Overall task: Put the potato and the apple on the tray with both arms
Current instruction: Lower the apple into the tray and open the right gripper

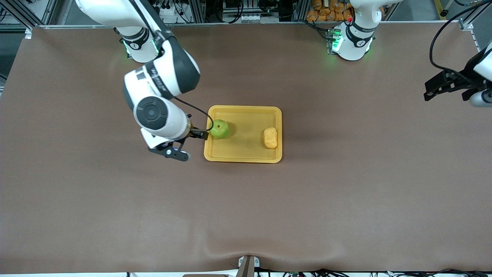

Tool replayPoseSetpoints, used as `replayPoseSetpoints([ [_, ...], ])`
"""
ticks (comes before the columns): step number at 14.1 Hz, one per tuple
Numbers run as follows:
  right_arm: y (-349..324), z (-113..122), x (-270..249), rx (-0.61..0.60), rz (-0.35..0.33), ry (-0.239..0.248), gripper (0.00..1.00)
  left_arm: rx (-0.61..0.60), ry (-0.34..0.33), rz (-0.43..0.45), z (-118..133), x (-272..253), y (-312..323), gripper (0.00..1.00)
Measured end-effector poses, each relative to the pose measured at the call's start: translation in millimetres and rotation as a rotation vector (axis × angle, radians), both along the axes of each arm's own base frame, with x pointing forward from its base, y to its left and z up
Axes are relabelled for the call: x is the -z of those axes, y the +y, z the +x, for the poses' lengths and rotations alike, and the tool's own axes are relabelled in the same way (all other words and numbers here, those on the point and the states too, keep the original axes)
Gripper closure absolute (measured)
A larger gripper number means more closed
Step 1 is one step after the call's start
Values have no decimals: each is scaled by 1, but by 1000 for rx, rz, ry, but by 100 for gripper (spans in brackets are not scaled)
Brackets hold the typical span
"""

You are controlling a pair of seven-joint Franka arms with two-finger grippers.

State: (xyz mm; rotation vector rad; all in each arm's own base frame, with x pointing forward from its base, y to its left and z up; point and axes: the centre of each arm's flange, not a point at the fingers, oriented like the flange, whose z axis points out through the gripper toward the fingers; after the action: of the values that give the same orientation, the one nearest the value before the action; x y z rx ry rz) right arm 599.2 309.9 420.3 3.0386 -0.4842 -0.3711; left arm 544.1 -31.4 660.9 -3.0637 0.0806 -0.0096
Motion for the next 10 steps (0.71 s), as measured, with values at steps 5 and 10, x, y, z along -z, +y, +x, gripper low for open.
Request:
replayPoseSetpoints([
  [5, -89, 31, -47, 102, -5, 39, 0, 50, 33, 1, -28, -9, -28, 0],
  [10, -145, 41, -89, 55, 42, 7, 0, 61, 37, 1, -42, -9, -35, 0],
])
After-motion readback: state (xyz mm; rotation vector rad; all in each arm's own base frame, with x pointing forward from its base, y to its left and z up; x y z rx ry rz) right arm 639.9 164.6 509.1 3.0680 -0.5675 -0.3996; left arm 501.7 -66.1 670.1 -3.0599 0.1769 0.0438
